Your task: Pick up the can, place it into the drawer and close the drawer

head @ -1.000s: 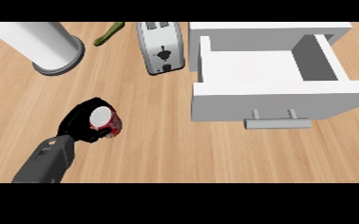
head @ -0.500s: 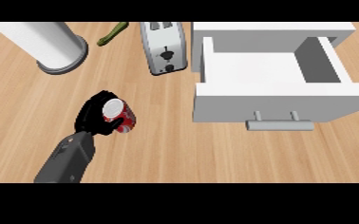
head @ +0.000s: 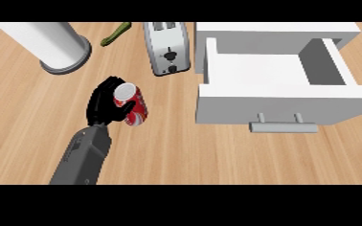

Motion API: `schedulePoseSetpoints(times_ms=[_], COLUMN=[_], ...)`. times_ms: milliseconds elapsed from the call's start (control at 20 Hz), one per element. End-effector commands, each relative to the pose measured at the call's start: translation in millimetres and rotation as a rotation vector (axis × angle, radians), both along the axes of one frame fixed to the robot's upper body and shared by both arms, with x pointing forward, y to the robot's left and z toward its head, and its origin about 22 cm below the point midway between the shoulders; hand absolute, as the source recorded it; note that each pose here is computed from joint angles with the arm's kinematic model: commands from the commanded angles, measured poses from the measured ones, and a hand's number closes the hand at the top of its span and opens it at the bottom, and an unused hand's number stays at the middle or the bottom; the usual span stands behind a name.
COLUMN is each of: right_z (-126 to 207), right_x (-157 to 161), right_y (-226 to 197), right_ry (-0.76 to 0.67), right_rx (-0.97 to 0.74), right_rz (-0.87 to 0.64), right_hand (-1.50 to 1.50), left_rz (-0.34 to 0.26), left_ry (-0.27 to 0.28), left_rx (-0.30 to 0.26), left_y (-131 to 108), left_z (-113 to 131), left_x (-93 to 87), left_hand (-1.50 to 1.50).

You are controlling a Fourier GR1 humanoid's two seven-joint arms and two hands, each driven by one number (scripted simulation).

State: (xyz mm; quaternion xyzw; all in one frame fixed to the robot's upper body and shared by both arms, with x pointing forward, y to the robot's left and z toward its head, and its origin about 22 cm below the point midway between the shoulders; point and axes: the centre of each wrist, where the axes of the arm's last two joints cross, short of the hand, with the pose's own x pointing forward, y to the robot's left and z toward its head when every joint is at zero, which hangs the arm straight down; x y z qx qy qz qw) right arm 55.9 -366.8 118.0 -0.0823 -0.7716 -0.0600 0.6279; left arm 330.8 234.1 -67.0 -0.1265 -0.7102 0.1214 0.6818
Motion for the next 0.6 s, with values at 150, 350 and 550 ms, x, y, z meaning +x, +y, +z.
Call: schedulePoseSetpoints(times_ms=[150,350,550], right_z=[5,-1,-14], right_x=[-1,3,-12], right_y=[4,9,-9], right_ry=[-0.015,-0.017,-0.002], right_rx=[-0.005,0.002,0.011], right_rz=[0.004,0.01,0.008], right_hand=[-1.5,-1.5,-1.5], left_rz=[-0.022,-0.011,-0.006], left_ry=[-0.076,-0.077,-0.11], left_rx=[0.039,0.08,0.078], left_y=[-38,-52,-61], left_z=[81,113,152], left_x=[16.7,10.3,4.8], left_hand=[1.5,1.5,1.5])
